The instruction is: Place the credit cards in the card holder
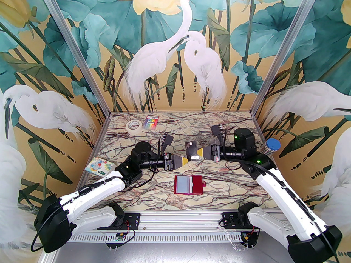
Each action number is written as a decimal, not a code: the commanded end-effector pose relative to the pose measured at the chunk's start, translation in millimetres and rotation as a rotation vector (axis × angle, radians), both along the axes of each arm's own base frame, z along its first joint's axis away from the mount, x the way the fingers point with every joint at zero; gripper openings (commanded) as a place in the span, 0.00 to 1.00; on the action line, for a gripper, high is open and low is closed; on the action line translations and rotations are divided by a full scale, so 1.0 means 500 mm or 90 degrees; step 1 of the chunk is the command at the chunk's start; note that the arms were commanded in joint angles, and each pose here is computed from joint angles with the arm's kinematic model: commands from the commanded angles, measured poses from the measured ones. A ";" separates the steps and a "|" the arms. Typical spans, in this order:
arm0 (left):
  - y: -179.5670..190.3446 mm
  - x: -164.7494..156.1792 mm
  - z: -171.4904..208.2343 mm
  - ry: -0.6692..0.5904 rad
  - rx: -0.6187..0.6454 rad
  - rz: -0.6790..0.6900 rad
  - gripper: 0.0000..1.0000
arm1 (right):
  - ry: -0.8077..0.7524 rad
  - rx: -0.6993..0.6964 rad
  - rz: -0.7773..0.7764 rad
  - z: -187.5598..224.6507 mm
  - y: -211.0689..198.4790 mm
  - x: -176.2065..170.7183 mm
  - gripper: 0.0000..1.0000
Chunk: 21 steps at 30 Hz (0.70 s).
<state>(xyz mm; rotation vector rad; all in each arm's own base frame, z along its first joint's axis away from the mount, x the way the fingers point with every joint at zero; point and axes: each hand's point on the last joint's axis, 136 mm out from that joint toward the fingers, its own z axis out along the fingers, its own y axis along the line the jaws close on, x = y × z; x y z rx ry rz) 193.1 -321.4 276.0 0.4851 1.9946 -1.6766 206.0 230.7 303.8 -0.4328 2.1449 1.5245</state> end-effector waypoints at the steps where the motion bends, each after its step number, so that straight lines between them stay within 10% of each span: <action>1: 0.002 -0.009 0.052 -0.050 -0.035 -0.021 0.61 | -0.007 0.026 0.028 0.032 0.009 -0.022 0.00; 14: 0.009 0.002 0.097 -0.008 -0.130 0.015 0.39 | 0.003 0.032 0.036 0.021 0.017 -0.033 0.00; 21: 0.006 -0.001 0.086 0.021 -0.143 0.008 0.01 | -0.002 0.036 0.044 0.022 0.024 -0.039 0.00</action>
